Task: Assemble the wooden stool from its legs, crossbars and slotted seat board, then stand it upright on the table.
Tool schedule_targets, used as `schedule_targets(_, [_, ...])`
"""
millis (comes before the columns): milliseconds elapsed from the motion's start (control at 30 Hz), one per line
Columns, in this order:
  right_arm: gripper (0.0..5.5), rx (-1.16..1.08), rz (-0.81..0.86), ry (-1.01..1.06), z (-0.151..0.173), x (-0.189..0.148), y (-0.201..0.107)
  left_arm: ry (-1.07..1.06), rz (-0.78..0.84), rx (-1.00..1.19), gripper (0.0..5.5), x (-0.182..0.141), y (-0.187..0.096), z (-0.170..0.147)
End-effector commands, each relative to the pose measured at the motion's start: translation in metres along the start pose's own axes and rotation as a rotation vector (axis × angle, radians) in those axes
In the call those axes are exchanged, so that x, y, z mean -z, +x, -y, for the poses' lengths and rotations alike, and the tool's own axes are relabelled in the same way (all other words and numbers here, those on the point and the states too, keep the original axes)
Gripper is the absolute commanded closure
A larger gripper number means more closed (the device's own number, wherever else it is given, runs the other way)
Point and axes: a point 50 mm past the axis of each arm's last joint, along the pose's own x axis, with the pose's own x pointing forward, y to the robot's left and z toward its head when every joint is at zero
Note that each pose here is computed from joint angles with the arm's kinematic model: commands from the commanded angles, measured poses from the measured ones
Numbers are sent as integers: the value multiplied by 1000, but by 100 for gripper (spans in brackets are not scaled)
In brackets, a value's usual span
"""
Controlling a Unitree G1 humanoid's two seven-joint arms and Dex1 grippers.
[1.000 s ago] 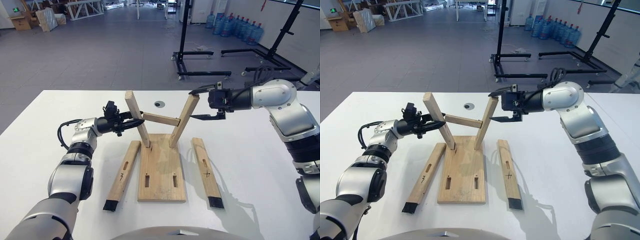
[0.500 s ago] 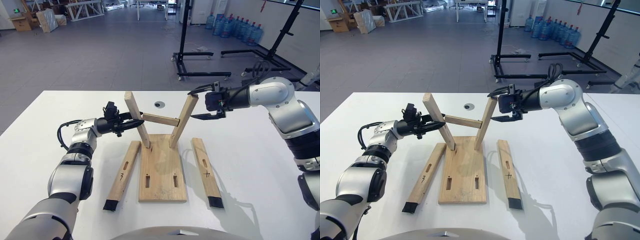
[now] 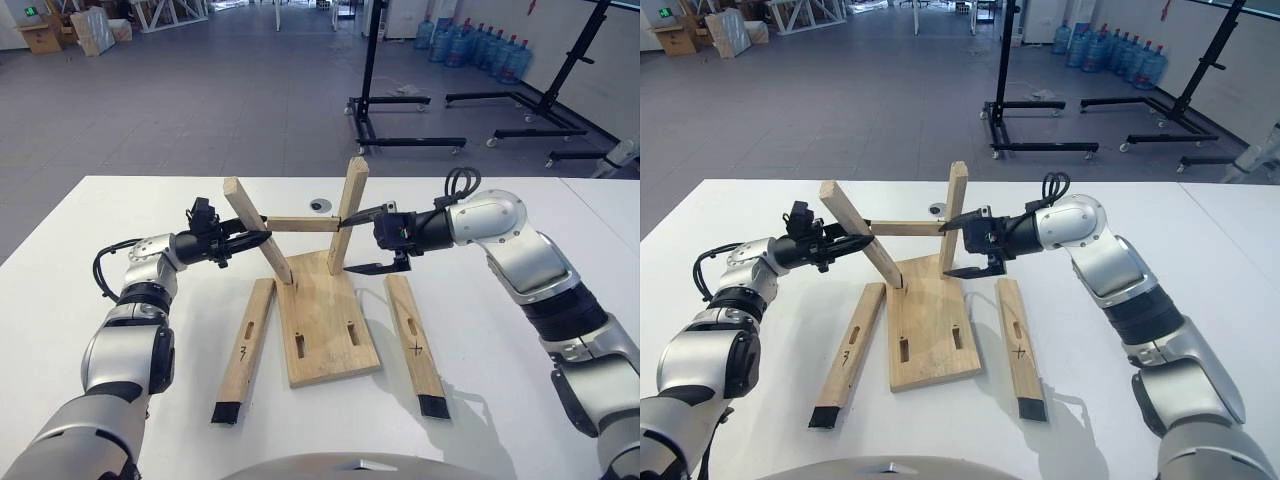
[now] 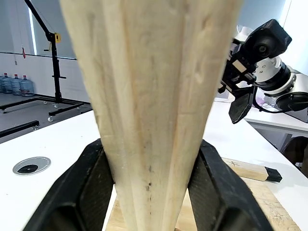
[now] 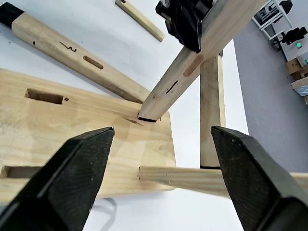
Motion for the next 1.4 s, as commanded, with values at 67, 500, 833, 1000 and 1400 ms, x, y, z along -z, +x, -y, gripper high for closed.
schedule_targets(67, [180,86,14,-1,7,-2,13,-54,-102,15,347,17,-3,5])
schedule_targets(500, [180,486,13,-237,64,-28,64,-47,-147,46,347,12,3,3])
schedule_targets(833, [180,142,-139,-279,79,-13,92,-41,-154,60,347,13,7,3])
schedule_targets(1000, [180,93,-144,-290,75,-10,93,-43,-159,56,347,15,5,4])
schedule_targets(1400, [180,-14,-152,-291,28,6,114,-52,-169,61,347,17,5,5])
